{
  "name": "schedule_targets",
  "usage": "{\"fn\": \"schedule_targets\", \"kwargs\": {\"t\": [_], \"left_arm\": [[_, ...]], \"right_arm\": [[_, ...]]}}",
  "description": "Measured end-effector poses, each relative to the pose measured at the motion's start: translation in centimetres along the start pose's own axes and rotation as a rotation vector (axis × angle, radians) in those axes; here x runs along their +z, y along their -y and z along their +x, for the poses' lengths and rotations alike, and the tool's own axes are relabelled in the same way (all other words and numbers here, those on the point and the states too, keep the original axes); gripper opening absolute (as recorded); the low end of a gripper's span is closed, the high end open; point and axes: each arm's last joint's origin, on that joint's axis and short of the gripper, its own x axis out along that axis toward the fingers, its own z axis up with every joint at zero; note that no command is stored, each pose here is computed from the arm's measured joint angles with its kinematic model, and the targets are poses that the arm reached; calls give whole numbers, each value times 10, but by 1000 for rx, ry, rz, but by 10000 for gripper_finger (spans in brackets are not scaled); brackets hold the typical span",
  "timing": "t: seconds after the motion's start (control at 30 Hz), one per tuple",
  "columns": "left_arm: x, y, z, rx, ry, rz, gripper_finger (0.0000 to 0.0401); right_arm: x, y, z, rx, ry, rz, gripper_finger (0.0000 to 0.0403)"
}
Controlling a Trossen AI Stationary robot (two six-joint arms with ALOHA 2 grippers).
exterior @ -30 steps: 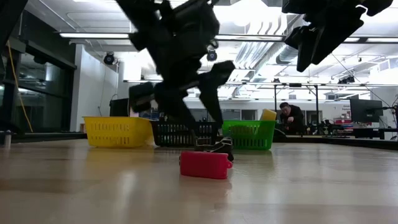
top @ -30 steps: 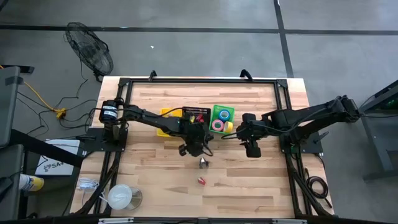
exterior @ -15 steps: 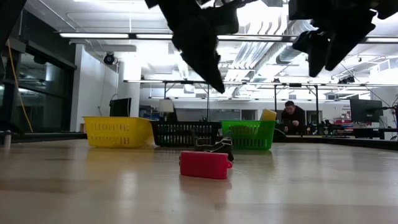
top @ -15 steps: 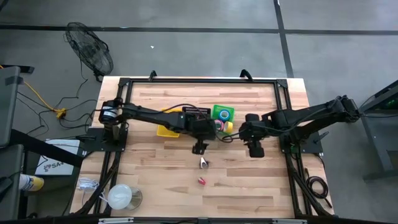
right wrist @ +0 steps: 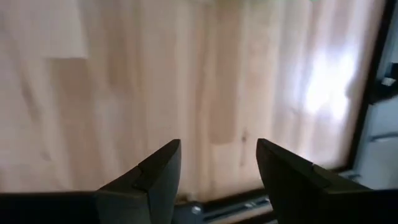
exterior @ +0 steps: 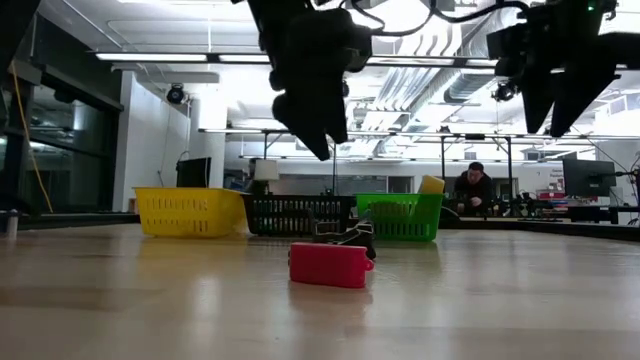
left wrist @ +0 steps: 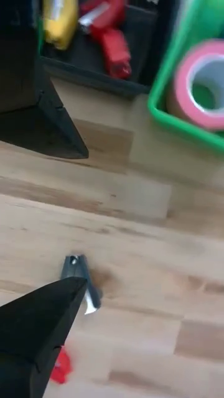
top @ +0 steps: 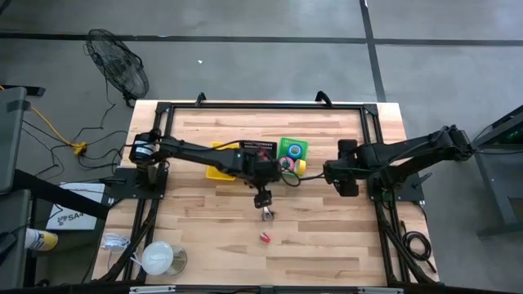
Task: Pick and place Stapler, Stapler remover, tape
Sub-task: Put the black staple remover into the yellow bin
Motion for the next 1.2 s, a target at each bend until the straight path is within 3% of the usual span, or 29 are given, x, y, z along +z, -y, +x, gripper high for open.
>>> {"fn": "schedule_targets", "kwargs": {"t": [0.27,0.5,0.57,0.7,0.87,1.2], "left_arm": [[-4,15,-1,107,61,-290,321],[-7,34,16,129,125,-542,321],[-8,36,28,127,129,-592,321],[-2,42,52,56,173,-686,321],[-2,47,76,-58,127,-802,321],[-9,46,77,-49,28,-972,321]], "right_arm": [[-9,6,-1,-156,-71,-36,200],[-48,9,-1,-269,-32,-40,200],[-61,10,1,-259,13,-43,200],[-79,13,-14,-112,193,-5,201],[-106,20,-24,-72,354,-39,200],[-146,31,-31,26,530,-45,200]]}}
